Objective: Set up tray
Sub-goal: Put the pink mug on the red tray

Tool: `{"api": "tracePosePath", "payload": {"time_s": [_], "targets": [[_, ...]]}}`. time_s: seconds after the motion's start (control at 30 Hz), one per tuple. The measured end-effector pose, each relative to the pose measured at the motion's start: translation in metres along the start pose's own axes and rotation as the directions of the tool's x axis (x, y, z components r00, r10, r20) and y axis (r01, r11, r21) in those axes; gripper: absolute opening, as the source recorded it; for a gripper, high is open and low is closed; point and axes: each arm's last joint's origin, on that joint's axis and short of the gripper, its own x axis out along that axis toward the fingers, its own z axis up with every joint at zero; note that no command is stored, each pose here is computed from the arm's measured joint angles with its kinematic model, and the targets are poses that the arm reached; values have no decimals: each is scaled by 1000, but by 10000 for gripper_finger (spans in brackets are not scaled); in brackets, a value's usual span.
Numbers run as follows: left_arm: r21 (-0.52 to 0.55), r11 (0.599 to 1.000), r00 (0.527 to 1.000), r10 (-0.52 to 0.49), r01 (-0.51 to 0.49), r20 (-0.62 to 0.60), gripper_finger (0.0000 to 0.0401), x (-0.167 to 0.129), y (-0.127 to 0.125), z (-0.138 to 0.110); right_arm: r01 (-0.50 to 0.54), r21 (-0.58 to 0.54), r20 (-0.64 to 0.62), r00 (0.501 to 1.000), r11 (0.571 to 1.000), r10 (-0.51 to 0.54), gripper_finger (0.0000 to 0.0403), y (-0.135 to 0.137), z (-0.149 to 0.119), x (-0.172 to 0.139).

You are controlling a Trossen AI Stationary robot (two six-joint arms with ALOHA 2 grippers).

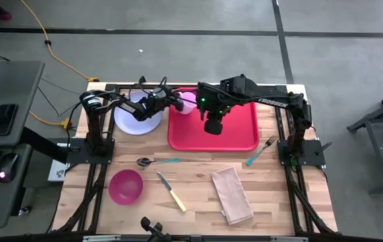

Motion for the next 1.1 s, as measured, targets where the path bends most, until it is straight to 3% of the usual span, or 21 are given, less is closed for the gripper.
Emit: {"api": "tracePosePath", "payload": {"time_s": [0.4, 0.7, 1.1], "targets": [[38, 999, 1000, 11, -10, -19, 40, 0, 1, -2, -4, -9, 25, 1000, 1000, 4, 71, 0, 2, 0], [56, 998, 999, 26, -24, -45, 77, 4, 5, -11, -4, -9, 25, 1000, 1000, 5, 71, 0, 3, 0], [38, 999, 999, 31, -29, -43, 83, 5, 9, -10, -4, -10, 25, 1000, 1000, 5, 71, 0, 3, 0]]}}
